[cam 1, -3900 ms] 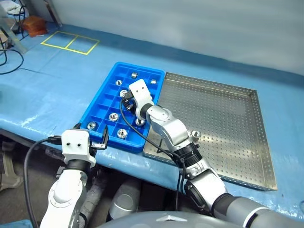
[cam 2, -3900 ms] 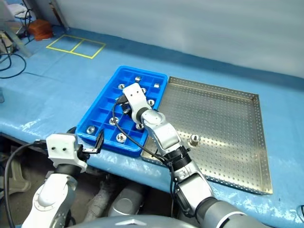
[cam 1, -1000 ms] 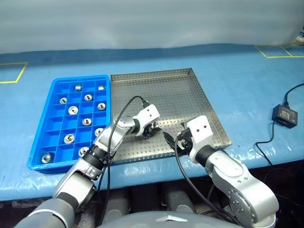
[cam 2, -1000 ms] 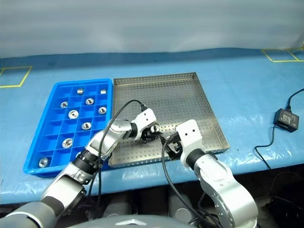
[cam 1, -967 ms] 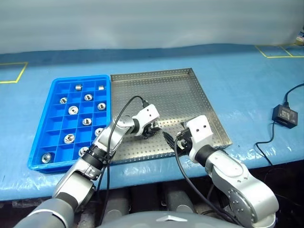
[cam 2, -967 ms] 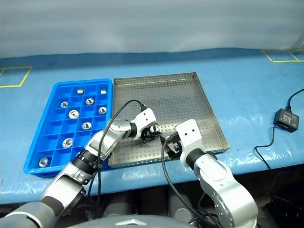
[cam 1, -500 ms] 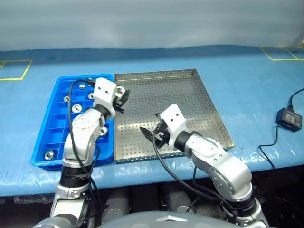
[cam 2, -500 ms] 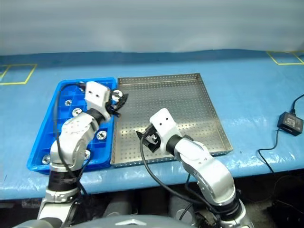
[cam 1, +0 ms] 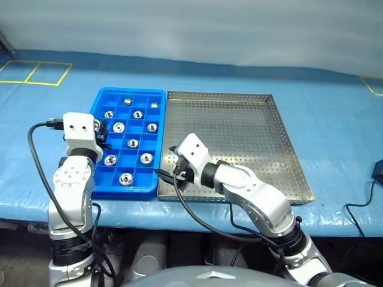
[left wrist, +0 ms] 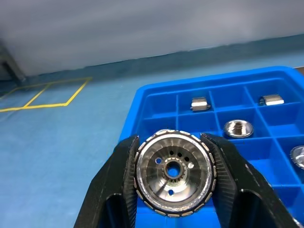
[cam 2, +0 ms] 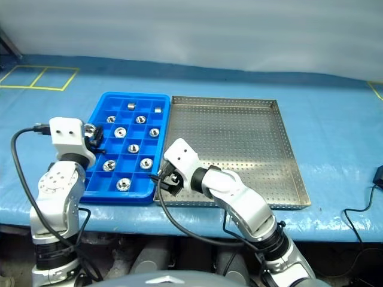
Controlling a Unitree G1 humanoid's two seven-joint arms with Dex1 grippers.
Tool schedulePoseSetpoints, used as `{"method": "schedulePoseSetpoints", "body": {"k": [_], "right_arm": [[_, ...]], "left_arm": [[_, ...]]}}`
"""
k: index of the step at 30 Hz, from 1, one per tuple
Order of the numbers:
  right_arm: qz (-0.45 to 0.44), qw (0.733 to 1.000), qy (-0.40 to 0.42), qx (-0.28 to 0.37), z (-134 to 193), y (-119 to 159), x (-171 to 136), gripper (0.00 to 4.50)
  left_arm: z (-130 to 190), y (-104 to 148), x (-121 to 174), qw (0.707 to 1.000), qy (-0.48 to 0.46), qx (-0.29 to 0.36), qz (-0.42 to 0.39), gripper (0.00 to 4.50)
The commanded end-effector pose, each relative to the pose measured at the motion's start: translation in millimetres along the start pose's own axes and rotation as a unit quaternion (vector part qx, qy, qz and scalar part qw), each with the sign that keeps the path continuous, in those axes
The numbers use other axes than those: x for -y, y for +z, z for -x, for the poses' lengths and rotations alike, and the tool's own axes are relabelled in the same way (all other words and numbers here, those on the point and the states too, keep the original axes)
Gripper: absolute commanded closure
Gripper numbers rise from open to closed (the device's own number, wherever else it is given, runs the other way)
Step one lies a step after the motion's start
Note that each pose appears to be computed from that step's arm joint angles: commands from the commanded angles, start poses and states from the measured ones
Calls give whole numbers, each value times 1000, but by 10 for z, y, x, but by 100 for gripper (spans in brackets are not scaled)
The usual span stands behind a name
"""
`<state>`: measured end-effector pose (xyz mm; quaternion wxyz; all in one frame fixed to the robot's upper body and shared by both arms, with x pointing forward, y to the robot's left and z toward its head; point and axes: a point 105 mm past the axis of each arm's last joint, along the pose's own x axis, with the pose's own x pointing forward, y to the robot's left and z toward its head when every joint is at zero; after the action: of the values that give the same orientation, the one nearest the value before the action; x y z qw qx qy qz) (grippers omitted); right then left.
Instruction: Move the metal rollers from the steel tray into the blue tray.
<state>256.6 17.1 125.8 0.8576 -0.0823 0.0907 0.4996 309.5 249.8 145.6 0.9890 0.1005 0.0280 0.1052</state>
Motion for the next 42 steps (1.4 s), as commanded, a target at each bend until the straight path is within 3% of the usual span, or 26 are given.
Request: {"method": "schedulePoseSetpoints", "body": {"k": [1, 11, 24, 32, 39, 42], "right_arm": [[11, 1000, 8, 25, -4, 111, -29, 46], [3, 1000, -2, 20, 19, 56, -29, 46], [-10, 999, -42, 19, 100, 23, 32, 46], [-17, 998, -55, 16, 133, -1, 56, 46], [-15, 998, -51, 17, 111, 7, 58, 46], [-14, 999, -49, 19, 107, 17, 58, 46]], "left_arm": [[12, -5, -100, 1000, 18, 4, 0, 277], [-293, -298, -146, 999, 2, -39, 16, 277], [-453, -378, 55, 997, -35, -60, 14, 277], [-344, -293, -98, 999, 18, -40, 20, 14], [-285, -135, -156, 999, 33, -11, 14, 3], [-224, 256, 38, 997, -24, 65, 29, 3]]}}
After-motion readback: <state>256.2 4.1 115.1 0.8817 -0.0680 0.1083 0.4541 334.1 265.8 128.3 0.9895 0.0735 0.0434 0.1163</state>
